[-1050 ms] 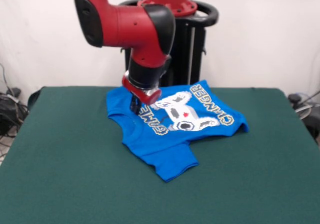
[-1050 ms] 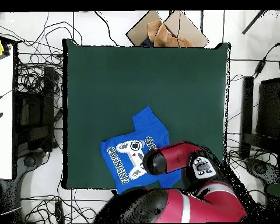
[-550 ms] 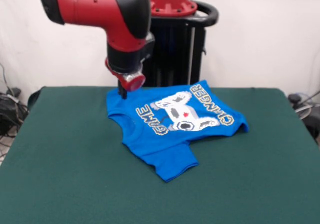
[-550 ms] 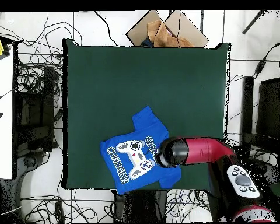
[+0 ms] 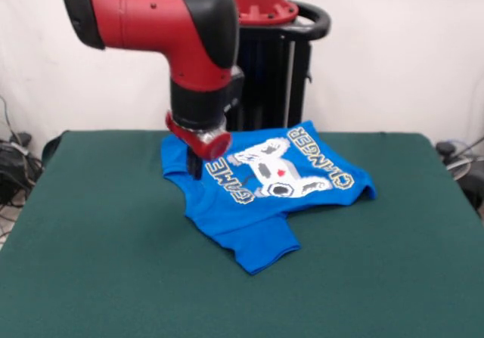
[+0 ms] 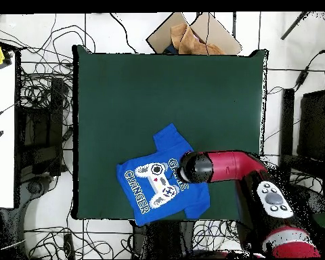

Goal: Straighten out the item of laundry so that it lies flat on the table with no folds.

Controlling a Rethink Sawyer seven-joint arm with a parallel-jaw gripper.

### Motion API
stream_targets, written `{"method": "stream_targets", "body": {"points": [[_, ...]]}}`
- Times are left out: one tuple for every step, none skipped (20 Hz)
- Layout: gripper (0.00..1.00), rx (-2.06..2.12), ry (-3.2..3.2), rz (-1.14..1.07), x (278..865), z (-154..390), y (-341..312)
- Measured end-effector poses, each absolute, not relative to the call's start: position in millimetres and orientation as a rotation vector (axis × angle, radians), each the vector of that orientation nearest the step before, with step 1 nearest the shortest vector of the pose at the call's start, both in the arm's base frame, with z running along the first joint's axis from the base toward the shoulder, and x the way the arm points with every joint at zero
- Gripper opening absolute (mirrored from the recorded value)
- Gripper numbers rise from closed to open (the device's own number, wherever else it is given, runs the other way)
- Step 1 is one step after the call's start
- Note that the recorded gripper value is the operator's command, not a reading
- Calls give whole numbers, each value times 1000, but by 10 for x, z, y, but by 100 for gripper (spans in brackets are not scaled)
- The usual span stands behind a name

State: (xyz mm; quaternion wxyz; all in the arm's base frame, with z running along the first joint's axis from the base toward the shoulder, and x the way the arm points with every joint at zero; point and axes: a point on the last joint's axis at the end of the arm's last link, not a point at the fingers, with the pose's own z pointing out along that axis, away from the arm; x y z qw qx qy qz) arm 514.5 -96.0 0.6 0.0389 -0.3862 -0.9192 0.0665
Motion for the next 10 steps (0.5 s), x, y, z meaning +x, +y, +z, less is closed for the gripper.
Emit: {"method": "stream_targets", "body": {"points": [[0,-1174,-2848,185,5223,-48,-887],[0,-1162,-2875,166,5294,-102,-813],[0,-1155,-2891,156,5334,-135,-768],[0,-1148,-2906,146,5374,-169,-722],[0,-1140,-2918,139,5403,-198,-684],[0,-1132,-2930,133,5431,-225,-649],[0,-1111,-2958,125,5478,-294,-586],[0,-1103,-2967,122,5491,-322,-568],[0,-1095,-2977,119,5504,-351,-550],[0,-1084,-2992,115,5521,-404,-532]]}}
